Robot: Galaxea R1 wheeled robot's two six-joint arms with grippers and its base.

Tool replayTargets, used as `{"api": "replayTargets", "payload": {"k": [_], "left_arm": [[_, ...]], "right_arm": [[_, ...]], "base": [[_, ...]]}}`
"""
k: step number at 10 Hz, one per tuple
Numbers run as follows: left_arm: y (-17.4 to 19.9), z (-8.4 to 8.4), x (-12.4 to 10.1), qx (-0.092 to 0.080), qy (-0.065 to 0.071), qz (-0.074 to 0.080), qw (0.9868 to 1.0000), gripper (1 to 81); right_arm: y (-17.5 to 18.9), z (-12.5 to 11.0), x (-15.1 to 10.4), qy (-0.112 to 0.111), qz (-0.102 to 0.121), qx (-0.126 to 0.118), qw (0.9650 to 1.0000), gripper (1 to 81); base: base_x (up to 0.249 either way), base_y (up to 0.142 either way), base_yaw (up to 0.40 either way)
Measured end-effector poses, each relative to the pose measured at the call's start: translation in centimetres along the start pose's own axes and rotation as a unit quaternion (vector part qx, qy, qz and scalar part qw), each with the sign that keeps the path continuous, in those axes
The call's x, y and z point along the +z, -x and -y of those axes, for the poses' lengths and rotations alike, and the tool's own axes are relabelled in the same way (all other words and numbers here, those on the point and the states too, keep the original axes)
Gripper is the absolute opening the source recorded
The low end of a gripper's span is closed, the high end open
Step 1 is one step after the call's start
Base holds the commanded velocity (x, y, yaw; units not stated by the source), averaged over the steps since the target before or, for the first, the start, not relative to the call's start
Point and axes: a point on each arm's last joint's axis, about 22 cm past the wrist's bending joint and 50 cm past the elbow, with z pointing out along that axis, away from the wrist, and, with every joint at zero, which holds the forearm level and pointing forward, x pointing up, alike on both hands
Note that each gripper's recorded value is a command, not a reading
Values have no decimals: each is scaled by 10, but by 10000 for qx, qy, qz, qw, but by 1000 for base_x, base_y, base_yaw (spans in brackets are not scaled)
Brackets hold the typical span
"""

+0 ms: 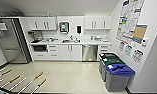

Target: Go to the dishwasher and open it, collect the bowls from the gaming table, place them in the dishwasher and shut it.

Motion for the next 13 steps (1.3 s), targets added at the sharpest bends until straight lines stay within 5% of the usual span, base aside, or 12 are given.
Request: {"api": "replayTargets", "payload": {"k": [13], "left_arm": [[-1,1,0,2,-10,-11,10000,811]], "right_arm": [[-4,3,1,-17,-19,-13,10000,811]], "base": [[138,0,0]]}}
